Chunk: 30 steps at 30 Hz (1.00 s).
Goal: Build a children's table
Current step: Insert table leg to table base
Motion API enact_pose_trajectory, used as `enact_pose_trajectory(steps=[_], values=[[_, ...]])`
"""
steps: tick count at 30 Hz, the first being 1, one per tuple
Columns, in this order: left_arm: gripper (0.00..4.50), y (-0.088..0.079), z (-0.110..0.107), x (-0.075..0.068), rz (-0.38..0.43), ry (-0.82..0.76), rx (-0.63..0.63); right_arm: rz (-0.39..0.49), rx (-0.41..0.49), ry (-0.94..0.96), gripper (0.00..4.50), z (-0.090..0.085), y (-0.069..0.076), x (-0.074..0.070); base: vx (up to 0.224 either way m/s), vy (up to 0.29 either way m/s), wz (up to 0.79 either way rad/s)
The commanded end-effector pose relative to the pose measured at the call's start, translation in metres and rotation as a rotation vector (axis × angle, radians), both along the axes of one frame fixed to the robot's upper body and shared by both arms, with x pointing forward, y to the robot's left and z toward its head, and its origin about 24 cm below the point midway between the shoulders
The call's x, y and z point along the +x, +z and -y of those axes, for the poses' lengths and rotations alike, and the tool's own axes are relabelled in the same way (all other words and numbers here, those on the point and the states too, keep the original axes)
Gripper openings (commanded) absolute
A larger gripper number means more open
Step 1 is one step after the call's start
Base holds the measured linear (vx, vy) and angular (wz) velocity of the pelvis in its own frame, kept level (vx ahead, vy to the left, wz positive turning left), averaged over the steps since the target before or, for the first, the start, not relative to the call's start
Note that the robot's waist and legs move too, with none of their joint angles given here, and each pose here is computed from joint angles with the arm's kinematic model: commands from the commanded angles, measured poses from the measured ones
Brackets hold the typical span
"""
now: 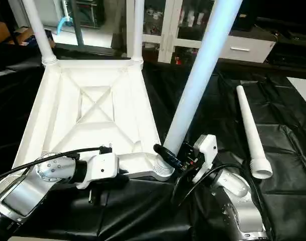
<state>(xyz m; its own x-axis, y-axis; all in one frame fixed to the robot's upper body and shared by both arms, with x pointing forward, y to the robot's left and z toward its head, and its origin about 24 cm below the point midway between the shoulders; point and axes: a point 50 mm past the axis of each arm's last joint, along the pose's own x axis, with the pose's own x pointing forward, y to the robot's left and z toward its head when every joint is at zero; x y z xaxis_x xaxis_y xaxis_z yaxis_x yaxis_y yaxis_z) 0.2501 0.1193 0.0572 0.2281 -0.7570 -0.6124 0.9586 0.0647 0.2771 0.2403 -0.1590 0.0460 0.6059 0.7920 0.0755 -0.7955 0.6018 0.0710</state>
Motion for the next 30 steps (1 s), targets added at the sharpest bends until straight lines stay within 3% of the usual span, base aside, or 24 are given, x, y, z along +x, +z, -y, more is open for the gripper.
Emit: enact_pose_trajectory(steps=[1,14,23,27,30], values=[[0.0,-0.002,-0.002,0.004,0.03,0.031,0.012,-0.215,-0.264,0.174,1.85,-0.009,-0.056,-0.032,0.0,0.0,0.0],[0.0,-0.005,-0.003,0.004,0.01,0.11,-0.012,-0.192,-0.237,0.043,1.85,-0.01,-0.057,-0.023,0.0,0.0,0.0],[0.0,-0.008,0.016,0.014,-0.01,0.266,-0.078,-0.185,-0.321,-0.31,1.86,0.002,-0.058,0.013,-0.033,0.004,-0.01],[0.0,-0.005,0.028,0.026,0.005,0.342,-0.102,-0.195,-0.305,-0.465,1.88,0.004,-0.055,0.033,-0.064,0.04,-0.09],[0.0,0.001,0.037,0.042,0.034,0.445,-0.139,-0.209,-0.295,-0.553,1.89,0.0,-0.052,0.047,-0.059,0.063,-0.12]])
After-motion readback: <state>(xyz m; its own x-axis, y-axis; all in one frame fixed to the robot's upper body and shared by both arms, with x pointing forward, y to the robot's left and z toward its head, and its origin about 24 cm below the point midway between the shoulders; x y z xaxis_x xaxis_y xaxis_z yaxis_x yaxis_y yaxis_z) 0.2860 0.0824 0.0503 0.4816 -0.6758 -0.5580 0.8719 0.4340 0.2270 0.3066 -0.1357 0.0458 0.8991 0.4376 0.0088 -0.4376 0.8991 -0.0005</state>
